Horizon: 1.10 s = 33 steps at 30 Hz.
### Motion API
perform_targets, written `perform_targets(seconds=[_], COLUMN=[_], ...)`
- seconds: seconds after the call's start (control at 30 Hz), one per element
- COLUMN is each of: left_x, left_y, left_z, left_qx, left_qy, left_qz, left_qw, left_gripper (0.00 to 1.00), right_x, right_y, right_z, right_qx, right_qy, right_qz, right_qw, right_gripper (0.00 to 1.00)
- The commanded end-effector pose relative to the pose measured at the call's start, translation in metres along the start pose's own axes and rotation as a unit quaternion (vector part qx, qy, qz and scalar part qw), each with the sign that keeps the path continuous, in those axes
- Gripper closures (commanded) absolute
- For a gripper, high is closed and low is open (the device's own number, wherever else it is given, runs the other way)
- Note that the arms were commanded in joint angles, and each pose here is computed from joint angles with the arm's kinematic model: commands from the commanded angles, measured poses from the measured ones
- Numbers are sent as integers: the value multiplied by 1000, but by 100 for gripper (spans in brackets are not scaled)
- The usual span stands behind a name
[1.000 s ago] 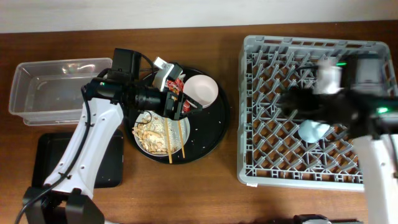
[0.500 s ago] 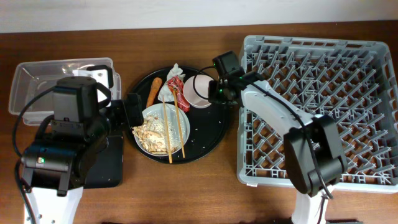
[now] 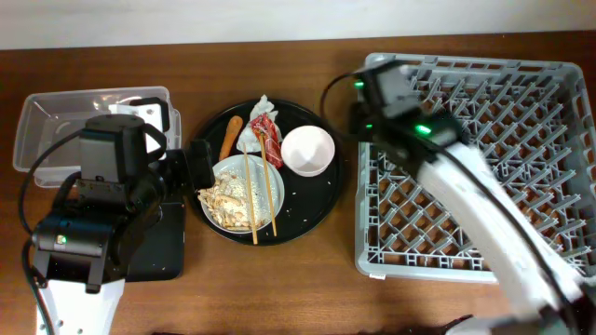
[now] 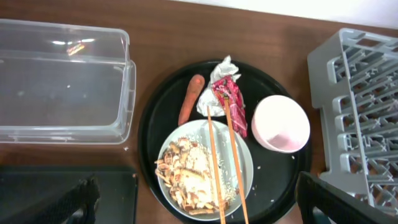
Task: Sort waste into correct bins and load items into the dishwasher rack
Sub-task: 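Reach the right gripper back to the pink bowl and grasp it, then place the pink bowl upright on its edge in the dish rack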
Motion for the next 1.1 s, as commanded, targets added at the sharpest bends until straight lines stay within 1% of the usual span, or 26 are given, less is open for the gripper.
perform_targets(seconds=[0.0,0.03,0.07,0.1,0.13,0.17,0.23,0.27,0.33,0.37,0.43,0.47,0.5,0.53,0.6,0.67,0.73,0.77,0.8,0.83,0.87,0.9,0.93,0.97,1.0,1.07], left_x=[2,2,2,2,2,2,2,2,2,2,2,2,2,2,2,2,2,2,2,2,2,2,2,2,2,2], left_y=[1,1,1,1,1,1,1,1,1,1,1,1,1,1,1,1,1,1,1,1,1,1,1,1,1,1], left_z=[3,3,3,3,3,3,3,3,3,3,3,3,3,3,3,3,3,3,3,3,3,3,3,3,3,3], left_qx=[3,3,3,3,3,3,3,3,3,3,3,3,3,3,3,3,3,3,3,3,3,3,3,3,3,3], left_qy=[-8,-8,-8,-8,-8,-8,-8,-8,-8,-8,-8,-8,-8,-8,-8,-8,-8,-8,-8,-8,-8,-8,-8,-8,-8,-8], left_qz=[6,6,6,6,6,6,6,6,6,6,6,6,6,6,6,6,6,6,6,6,6,6,6,6,6,6], left_qw=[1000,1000,1000,1000,1000,1000,1000,1000,1000,1000,1000,1000,1000,1000,1000,1000,1000,1000,1000,1000,1000,1000,1000,1000,1000,1000], left_gripper=[1,1,1,1,1,1,1,1,1,1,1,1,1,1,0,1,1,1,1,1,1,1,1,1,1,1], right_x=[3,-1,-10,-18,-24,-32,-50,-60,-75,-82,-96,-101,-101,-96,-73,-50,-28,-19,-12,-9,-7,-5,-6,-7,-9,-17], right_y=[-4,2,20,31,37,43,54,58,62,63,65,66,67,68,65,52,29,8,-19,-32,-47,-69,-84,-99,-113,-131], right_z=[26,21,-3,-28,-46,-70,-120,-141,-167,-175,-191,-196,-195,-188,-162,-125,-78,-46,-8,11,30,43,41,31,16,-14], right_qx=[4,39,108,112,108,96,84,82,73,68,63,65,75,85,97,68,-11,-100,-227,-297,-380,-485,-530,-559,-575,-587], right_qy=[-26,-8,32,67,90,121,164,179,205,216,242,253,256,249,206,157,95,55,7,-18,-42,-51,-34,3,42,91], right_qz=[63,67,63,45,32,14,2,4,9,11,4,5,3,-1,9,9,10,12,15,15,15,16,26,48,65,74], right_qw=[998,997,992,990,990,988,983,980,976,974,968,965,964,965,974,985,995,993,974,955,924,873,847,828,814,801], right_gripper=[96,96,83,64,51,42,41,41,51,54,65,78,96,96,96,96,96,96,96,96,96,96,96,96,96,96])
Point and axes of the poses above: each gripper's point midway between its finger pads, its own z axis back along the fingers, its own y axis along the line the jaws close on, x = y × z, the point moved 10 cm from there along z, back along the fingers, and after that the axes turned 15 degrees about z, right-handed, at the moved point
